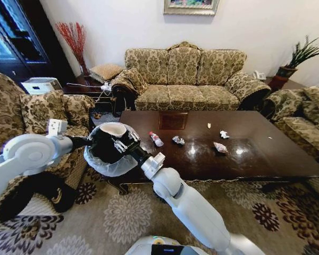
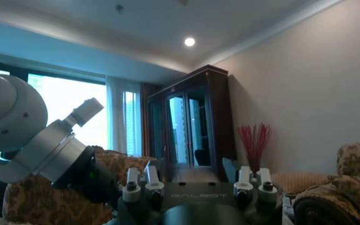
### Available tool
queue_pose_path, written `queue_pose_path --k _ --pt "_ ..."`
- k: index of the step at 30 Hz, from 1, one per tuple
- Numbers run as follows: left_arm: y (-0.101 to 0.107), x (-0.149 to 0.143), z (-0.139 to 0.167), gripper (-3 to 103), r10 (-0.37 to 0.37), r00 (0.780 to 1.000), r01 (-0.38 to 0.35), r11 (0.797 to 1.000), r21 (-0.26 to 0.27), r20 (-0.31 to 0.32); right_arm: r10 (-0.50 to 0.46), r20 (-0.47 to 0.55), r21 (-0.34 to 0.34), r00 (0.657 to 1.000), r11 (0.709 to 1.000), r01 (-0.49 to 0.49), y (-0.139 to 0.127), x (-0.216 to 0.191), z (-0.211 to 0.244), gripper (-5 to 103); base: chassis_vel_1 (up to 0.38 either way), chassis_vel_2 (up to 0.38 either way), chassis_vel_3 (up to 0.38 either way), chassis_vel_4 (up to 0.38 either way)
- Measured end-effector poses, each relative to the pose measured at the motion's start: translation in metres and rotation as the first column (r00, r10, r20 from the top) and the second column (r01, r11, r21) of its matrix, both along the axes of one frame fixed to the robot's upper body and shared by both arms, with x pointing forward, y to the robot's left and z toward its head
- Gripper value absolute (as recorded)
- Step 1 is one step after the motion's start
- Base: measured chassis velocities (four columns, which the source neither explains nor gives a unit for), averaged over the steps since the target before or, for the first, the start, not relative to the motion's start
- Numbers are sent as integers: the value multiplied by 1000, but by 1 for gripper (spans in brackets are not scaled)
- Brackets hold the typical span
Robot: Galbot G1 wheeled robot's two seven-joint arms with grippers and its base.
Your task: Move to the front of the table and place the trash on the table into the trash bin.
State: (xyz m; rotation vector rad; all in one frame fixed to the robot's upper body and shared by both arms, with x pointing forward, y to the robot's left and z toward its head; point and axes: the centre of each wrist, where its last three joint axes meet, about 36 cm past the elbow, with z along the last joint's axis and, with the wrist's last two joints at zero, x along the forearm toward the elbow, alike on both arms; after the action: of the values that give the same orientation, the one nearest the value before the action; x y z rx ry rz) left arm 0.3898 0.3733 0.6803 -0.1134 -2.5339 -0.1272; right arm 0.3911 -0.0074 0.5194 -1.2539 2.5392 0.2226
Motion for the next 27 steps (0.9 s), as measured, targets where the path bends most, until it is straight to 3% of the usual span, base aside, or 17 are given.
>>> queue_pose_path --k 1,2,4,5,7,8,10,11,14,15,17,18,20,27 --pt "1 0 -1 0 3 1000 -3 1000 0 0 -4 0 7 1000 1000 4 -2 0 1 63 0 0 0 0" --pt "3 1 -1 0 8 1000 -8 1000 -1 -1 -8 1 17 1000 1000 8 -4 -1 1 74 0 0 0 0" --pt "5 1 -3 0 16 1000 -16 1000 -2 0 -19 3 35 1000 999 19 -10 -2 1 74 0 0 0 0" --pt "7 1 -5 0 20 1000 -20 1000 -3 1 -36 -3 52 999 998 36 -15 -3 0 85 0 0 0 0" --pt "8 1 -6 0 24 1000 -24 1000 -3 4 -59 -17 64 998 996 60 -21 -3 -1 85 0 0 0 0" --pt "9 0 -7 0 27 1000 -27 1000 -6 8 -92 -56 93 994 991 97 -32 -1 -3 95 0 0 0 0" --pt "10 -2 -6 0 25 1000 -25 1000 -19 19 -189 -168 131 967 968 212 -63 9 -12 95 0 0 0 0" --pt "10 -2 -6 0 25 1000 -25 1000 -19 19 -189 -168 131 967 968 212 -63 9 -12 95 0 0 0 0" --pt "14 -2 -5 0 27 999 -26 999 -33 35 -373 -306 48 876 913 406 -111 27 -44 100 0 0 0 0" --pt "14 -2 -5 0 27 999 -26 999 -33 35 -373 -306 48 876 913 406 -111 27 -44 100 0 0 0 0" --pt "14 -3 -7 0 27 999 -26 999 -30 42 -457 -339 -40 822 880 473 -130 35 -73 100 0 0 0 0" --pt "14 -3 -7 0 27 999 -26 999 -30 42 -457 -339 -40 822 880 473 -130 35 -73 100 0 0 0 0" --pt "8 -5 -8 0 9 999 -8 1000 -29 46 -508 -373 -106 777 855 508 -132 43 -101 100 0 0 0 0" --pt "3 -9 -8 0 -7 999 9 999 -35 52 -562 -333 -182 757 826 533 -110 68 -136 100 -51 51 52 -54"
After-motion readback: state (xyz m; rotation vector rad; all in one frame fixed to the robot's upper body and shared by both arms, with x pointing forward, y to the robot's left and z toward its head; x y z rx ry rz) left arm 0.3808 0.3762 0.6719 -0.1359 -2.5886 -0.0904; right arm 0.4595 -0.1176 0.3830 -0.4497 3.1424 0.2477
